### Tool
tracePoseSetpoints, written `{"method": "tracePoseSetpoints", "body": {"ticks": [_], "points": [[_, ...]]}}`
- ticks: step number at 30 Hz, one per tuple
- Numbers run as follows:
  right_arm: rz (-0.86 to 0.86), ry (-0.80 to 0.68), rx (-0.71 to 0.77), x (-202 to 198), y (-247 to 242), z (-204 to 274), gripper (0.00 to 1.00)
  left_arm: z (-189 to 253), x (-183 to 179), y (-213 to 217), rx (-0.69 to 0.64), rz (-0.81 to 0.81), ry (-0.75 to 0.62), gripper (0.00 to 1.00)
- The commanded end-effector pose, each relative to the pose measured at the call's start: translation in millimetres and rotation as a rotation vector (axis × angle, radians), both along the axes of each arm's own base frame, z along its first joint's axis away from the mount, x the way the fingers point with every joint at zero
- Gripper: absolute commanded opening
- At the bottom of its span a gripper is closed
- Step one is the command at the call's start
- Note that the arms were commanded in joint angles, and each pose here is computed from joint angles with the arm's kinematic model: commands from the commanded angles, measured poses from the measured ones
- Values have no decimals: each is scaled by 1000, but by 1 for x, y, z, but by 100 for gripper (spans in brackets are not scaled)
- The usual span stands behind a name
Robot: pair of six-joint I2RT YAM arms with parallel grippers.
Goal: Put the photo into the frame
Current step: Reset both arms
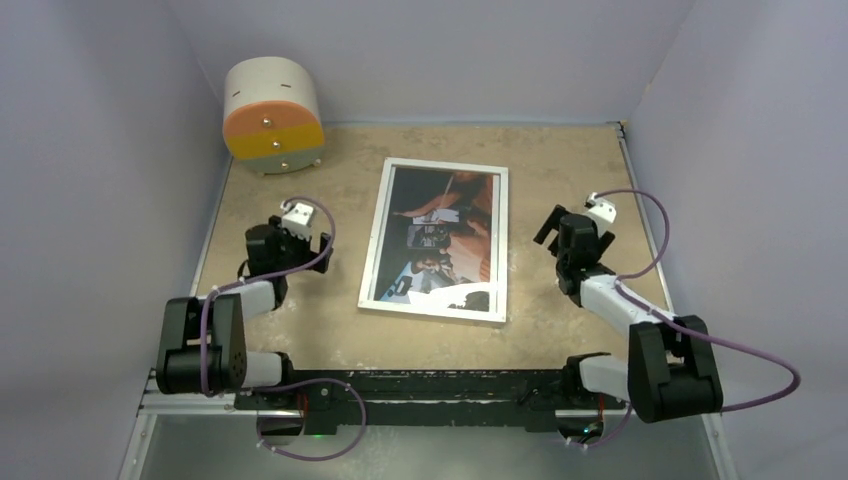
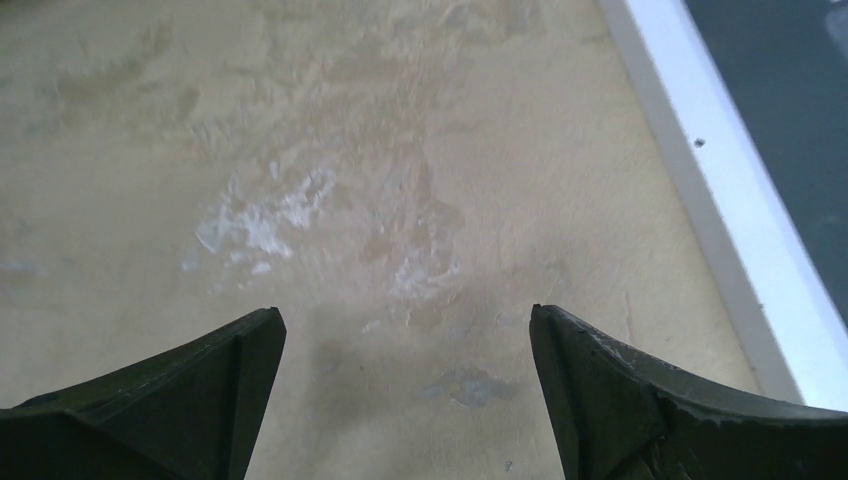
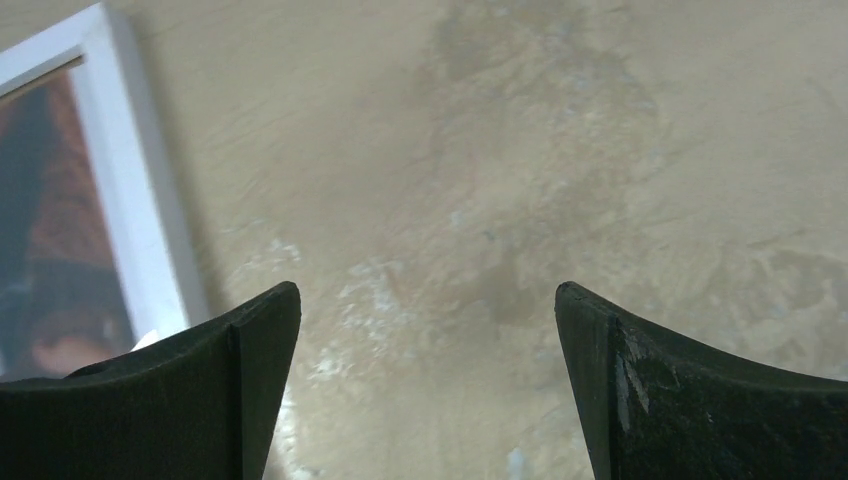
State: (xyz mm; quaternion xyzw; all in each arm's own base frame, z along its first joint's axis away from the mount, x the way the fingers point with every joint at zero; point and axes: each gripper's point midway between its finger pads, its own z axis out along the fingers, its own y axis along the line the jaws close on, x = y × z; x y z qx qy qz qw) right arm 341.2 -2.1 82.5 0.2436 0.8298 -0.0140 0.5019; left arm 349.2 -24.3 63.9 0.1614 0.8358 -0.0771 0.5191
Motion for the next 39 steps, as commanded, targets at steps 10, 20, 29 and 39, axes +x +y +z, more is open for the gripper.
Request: {"method": "tracePoseSetpoints", "body": {"ticks": [10,20,29,39], "points": [[-165,-466,-226,-4,-49,40,99,45,30,19,-69,164,-428,100],[61,-510,-273,7,-18,32,99,19,34,2,-19,99,-372,99],[84,-350,-313,36,-17,8,99,20,38,-1,23,144,-378,100],[78,-353,-322,34,-19,8,99,19,40,-1,24,146,-377,100]]}}
